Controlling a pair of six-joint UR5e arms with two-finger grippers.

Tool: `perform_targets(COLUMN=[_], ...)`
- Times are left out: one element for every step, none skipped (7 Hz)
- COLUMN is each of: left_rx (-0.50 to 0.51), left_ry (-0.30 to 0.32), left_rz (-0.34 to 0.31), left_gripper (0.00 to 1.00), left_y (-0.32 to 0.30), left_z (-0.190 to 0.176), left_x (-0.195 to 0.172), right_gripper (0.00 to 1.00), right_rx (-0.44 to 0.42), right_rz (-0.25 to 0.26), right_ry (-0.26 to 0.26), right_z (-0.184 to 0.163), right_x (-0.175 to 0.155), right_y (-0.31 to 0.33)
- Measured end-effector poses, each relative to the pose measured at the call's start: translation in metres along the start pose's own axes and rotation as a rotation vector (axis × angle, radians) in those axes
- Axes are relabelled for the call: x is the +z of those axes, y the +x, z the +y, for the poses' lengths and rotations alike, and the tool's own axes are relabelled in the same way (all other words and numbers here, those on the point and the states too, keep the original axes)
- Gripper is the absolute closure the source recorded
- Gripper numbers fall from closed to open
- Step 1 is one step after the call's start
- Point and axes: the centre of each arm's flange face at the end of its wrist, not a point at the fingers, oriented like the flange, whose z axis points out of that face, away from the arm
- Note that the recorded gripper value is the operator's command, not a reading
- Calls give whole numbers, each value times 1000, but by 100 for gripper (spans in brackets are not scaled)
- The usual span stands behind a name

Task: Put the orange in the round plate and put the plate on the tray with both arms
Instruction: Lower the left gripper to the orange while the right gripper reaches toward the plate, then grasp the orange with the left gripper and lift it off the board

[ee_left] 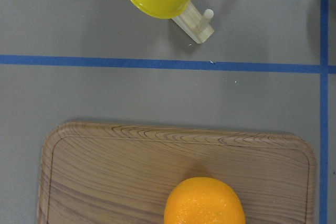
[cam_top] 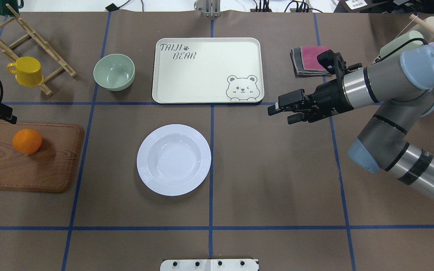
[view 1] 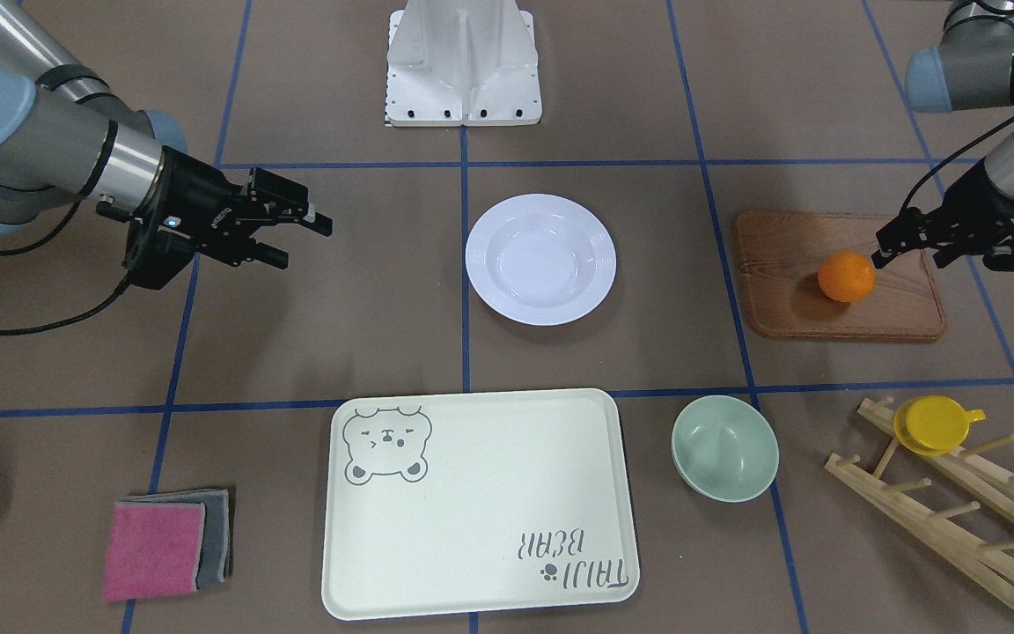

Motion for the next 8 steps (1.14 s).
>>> perform_targets(left_rx=[-16, -20, -21, -23, -24, -23, -22, -19], left_ry=[1, 0, -6, -10, -14, -24, -32, -37], left_rz=[-5, -17, -27, -36, -44, -52, -55, -53], left_gripper=[1, 1, 1, 1, 1, 1, 1, 2], left_y=[10, 18, 22, 21, 20, 20, 22, 21], left_z=[2, 3, 2, 1, 1, 3, 6, 8], left_x=[8, 20, 30, 38, 45, 52, 59, 67], right_gripper=[1, 1, 2, 2, 2, 2, 2, 2], right_rx=[8, 11, 12, 12, 11, 10, 10, 10], right_rz=[-17, -24, -28, -31, -33, -34, -35, -34], right_ry=[1, 2, 6, 13, 16, 17, 18, 17], right_z=[10, 16, 21, 27, 31, 35, 36, 37], right_x=[10, 17, 24, 32, 38, 42, 44, 45], right_y=[-4, -7, -8, -10, -12, -12, -13, -13])
